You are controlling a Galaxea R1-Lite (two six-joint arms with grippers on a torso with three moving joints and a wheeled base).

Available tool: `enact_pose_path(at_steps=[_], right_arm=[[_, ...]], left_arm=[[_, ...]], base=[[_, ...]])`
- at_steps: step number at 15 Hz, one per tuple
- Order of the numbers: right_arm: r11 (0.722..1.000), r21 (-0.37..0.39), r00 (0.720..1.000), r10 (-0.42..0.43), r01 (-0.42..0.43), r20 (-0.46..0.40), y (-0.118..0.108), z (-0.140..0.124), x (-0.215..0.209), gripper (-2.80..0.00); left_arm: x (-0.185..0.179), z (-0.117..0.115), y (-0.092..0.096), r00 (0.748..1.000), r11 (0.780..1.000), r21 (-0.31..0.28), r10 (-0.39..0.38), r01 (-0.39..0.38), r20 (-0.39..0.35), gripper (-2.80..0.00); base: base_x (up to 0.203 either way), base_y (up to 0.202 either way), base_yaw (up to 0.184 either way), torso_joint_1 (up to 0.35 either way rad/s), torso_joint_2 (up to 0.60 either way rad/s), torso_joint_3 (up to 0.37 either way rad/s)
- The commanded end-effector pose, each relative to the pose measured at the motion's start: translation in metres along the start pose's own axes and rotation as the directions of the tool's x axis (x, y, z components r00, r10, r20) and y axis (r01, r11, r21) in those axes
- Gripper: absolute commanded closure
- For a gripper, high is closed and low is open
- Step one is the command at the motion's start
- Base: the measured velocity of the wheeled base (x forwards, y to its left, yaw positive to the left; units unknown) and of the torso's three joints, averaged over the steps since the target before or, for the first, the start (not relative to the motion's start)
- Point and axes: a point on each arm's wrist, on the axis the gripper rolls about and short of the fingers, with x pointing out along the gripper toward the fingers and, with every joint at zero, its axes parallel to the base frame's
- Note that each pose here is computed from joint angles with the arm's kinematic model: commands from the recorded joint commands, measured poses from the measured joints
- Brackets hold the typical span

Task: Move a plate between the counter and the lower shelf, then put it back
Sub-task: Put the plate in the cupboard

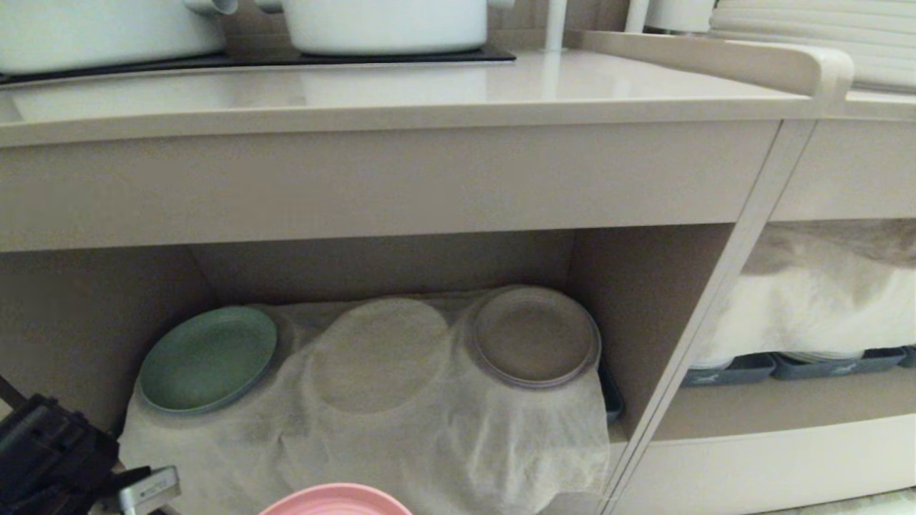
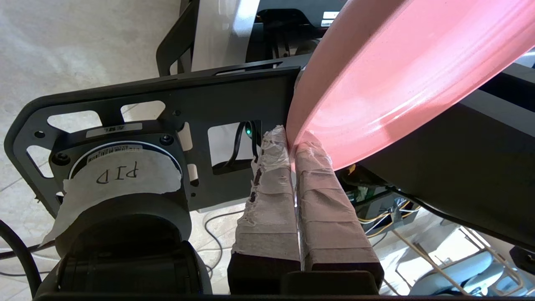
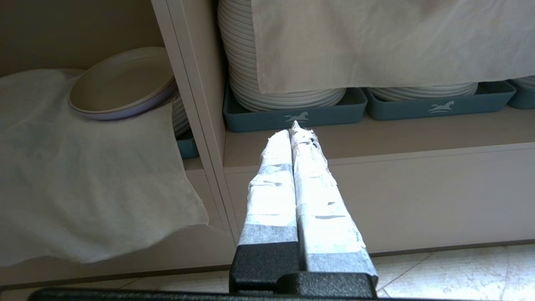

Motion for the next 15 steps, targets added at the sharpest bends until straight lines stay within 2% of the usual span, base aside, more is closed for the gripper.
enact_pose_path(at_steps=[1, 15], right_arm=[[1.0, 0.001, 1.0, 0.0, 0.0, -0.001, 0.0, 0.0001, 0.0001, 0.0], [1.0, 0.001, 1.0, 0.0, 0.0, -0.001, 0.0, 0.0001, 0.0001, 0.0]], left_arm=[[-0.0001, -0.0001, 0.0, 1.0, 1.0, -0.004, -0.001, 0.001, -0.004, 0.0], [-0.0001, 0.0, 0.0001, 1.0, 1.0, -0.007, -0.001, 0.0, -0.003, 0.0]], base=[[0.0, 0.0, 0.0, 0.0, 0.0, 0.0], [0.0, 0.0, 0.0, 0.0, 0.0, 0.0]])
